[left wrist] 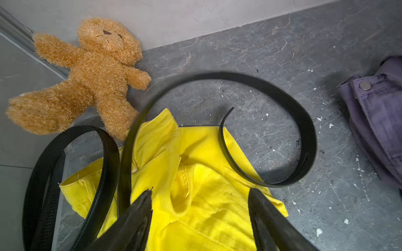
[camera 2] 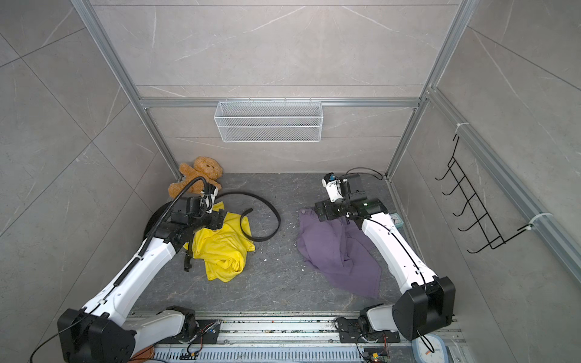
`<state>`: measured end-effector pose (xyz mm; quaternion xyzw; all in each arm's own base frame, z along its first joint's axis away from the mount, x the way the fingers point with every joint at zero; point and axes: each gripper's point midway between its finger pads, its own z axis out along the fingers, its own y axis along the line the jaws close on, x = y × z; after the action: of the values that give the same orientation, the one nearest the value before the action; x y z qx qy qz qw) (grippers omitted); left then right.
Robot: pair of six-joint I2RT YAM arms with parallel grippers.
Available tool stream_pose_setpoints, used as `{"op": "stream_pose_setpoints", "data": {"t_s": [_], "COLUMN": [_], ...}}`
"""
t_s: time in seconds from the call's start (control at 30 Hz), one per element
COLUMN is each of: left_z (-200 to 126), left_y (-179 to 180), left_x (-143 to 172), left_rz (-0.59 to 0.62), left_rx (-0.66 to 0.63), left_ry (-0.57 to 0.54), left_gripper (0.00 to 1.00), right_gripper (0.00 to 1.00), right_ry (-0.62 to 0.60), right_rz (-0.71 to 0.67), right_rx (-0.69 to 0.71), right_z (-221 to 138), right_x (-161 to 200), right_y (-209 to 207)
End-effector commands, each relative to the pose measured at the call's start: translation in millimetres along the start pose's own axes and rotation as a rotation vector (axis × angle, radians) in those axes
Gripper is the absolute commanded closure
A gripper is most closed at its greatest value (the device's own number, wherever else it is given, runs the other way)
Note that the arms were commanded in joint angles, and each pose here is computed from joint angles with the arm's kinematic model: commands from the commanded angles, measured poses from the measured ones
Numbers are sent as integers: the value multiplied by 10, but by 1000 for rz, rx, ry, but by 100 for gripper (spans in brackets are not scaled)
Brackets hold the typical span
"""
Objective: Remove the belt from the trousers
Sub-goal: Place the trousers at the center of the board, then reset both arms
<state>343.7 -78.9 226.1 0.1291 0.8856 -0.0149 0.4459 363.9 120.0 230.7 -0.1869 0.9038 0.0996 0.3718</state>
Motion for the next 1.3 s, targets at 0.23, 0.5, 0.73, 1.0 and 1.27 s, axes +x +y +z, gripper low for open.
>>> {"op": "stream_pose_setpoints", "data": {"t_s": [0.23, 0.5, 0.73, 1.0, 1.27], "left_z": [98, 368, 526, 642, 817], "left_y": [327, 728, 900, 900, 932], "left_x": [407, 731, 838, 946, 1078], "left_rz": [-95, -190, -190, -208, -218], "left_rx": [-175, -222, -266, -263, -282], "left_ry": [-226, -276, -308, -342, -319], "left_gripper": [17, 17, 17, 17, 17], "right_gripper": [0, 0, 0, 0, 0], "right_ry": [-190, -264, -402, -530, -471], "right_rz": [141, 89, 78, 86, 163], "right_rx": [172, 340, 351, 335, 429], "right_z": [79, 492, 642, 701, 719], "right_x": [487, 924, 942, 1055, 1088], "right_y": [-467, -834, -912, -870, -1074]}}
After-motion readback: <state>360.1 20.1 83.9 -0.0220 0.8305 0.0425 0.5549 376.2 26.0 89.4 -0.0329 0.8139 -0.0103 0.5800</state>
